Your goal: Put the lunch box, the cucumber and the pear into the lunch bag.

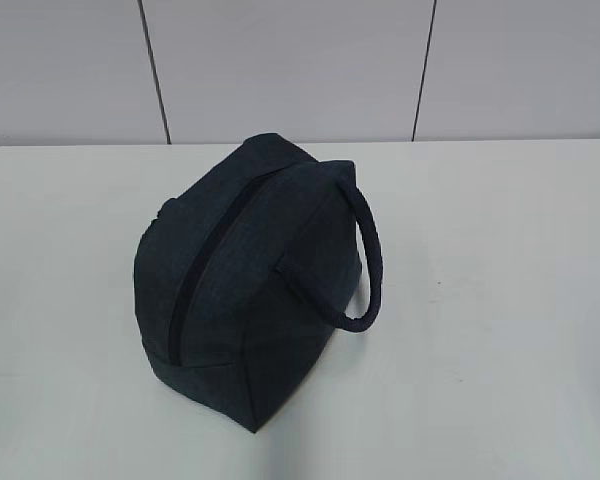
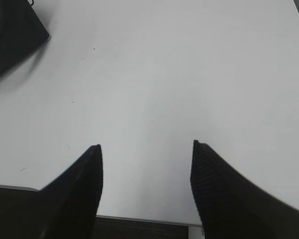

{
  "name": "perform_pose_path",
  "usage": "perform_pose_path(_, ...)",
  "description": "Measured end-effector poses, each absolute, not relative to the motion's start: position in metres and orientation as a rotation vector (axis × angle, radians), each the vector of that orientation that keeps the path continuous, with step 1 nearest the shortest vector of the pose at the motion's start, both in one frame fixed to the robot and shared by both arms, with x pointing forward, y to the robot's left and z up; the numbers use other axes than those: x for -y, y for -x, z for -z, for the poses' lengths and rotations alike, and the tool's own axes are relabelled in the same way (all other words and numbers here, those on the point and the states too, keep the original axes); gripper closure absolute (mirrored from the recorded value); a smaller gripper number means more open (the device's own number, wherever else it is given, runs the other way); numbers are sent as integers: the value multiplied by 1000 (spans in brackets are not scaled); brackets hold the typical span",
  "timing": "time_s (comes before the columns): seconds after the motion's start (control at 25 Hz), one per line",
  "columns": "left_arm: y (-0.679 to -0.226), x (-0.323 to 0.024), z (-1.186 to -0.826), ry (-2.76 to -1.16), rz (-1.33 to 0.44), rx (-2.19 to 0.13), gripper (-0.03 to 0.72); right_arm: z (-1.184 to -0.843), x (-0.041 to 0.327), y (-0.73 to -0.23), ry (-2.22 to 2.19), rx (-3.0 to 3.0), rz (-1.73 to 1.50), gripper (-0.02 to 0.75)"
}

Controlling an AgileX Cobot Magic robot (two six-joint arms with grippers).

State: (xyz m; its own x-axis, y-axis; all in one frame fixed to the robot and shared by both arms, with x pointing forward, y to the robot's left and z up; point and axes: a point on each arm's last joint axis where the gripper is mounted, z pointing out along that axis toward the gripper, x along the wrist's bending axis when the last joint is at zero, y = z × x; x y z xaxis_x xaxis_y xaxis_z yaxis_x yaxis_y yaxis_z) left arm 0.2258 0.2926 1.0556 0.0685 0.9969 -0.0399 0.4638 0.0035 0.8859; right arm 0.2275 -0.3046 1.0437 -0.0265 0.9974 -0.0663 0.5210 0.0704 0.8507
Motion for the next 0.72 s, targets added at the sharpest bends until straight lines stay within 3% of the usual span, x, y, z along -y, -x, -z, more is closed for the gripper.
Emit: perform_pose_path(0.72, -226, -299, -1055, -1588, -952, -1531, 412, -1044, 305, -227, -1537, -1639, -849, 293)
